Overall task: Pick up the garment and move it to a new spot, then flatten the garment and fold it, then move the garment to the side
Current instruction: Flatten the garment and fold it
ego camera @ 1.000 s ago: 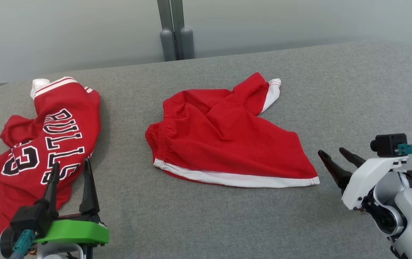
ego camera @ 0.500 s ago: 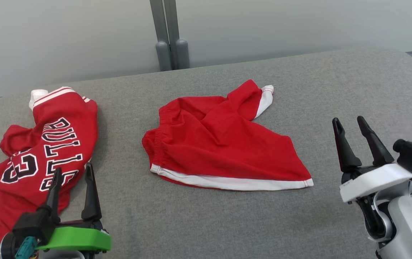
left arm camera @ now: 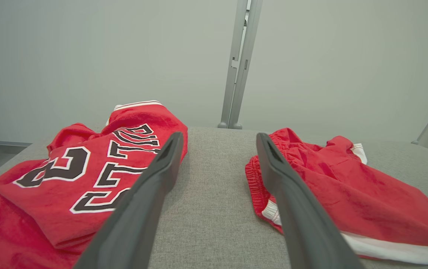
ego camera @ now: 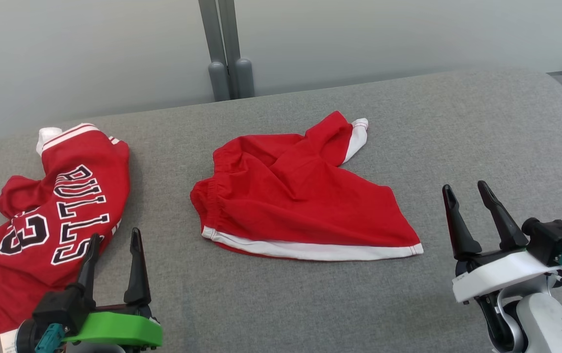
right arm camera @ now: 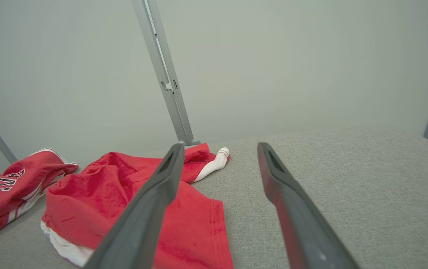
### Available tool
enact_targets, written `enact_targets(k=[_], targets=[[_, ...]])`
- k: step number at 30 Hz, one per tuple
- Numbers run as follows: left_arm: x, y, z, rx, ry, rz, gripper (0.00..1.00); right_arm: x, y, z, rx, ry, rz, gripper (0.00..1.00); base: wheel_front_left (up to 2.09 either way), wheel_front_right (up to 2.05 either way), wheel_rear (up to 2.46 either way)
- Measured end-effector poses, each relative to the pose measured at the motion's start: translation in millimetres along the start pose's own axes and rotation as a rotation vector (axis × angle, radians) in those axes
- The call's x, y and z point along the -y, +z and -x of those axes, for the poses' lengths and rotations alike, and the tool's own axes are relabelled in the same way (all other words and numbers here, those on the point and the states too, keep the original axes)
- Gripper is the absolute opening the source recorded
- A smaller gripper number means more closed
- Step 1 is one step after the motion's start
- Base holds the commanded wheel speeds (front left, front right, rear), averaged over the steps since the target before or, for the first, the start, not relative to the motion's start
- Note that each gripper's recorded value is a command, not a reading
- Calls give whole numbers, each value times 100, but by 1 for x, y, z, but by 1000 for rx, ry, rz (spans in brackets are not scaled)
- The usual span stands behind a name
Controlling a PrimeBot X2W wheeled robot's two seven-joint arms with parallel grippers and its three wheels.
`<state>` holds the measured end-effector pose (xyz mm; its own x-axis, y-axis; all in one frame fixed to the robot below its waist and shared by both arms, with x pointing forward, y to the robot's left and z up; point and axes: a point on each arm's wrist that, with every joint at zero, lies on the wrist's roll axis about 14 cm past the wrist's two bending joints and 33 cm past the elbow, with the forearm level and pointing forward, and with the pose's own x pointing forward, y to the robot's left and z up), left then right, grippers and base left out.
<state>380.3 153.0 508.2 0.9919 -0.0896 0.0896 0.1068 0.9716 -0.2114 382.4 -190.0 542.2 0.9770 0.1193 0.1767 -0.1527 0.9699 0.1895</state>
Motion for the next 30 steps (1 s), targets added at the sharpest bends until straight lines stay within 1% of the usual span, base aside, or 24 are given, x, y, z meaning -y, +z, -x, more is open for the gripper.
enact_targets(k=[4,8,10,12,14,18,21,23,28,30], targets=[[-1,-2,-1,-8,-1,-3,100,4,-4,1,-12,-11,2,100,0,0,0],[2,-19,-2,-96,-16,30,100,12,-15,2,-60,-28,-4,100,0,0,0],[6,-28,-3,-146,-36,42,100,16,-26,4,-116,-35,-10,100,0,0,0],[12,-38,-4,-215,-74,53,100,17,-43,7,-196,-32,-19,100,0,0,0],[21,-41,-8,-250,-111,70,100,16,-58,10,-277,-23,-31,100,0,0,0],[36,-56,-13,-366,-195,67,100,11,-85,13,-413,-4,-61,100,0,0,0],[44,-66,-17,-431,-246,56,100,11,-100,14,-480,-2,-81,100,0,0,0],[45,-73,-21,-480,-279,28,100,11,-109,13,-520,1,-92,100,0,0,0],[53,-96,-22,-599,-348,7,100,6,-127,10,-585,14,-119,100,0,0,0],[54,-100,-25,-613,-367,-9,100,5,-134,10,-614,17,-126,100,0,0,0]])
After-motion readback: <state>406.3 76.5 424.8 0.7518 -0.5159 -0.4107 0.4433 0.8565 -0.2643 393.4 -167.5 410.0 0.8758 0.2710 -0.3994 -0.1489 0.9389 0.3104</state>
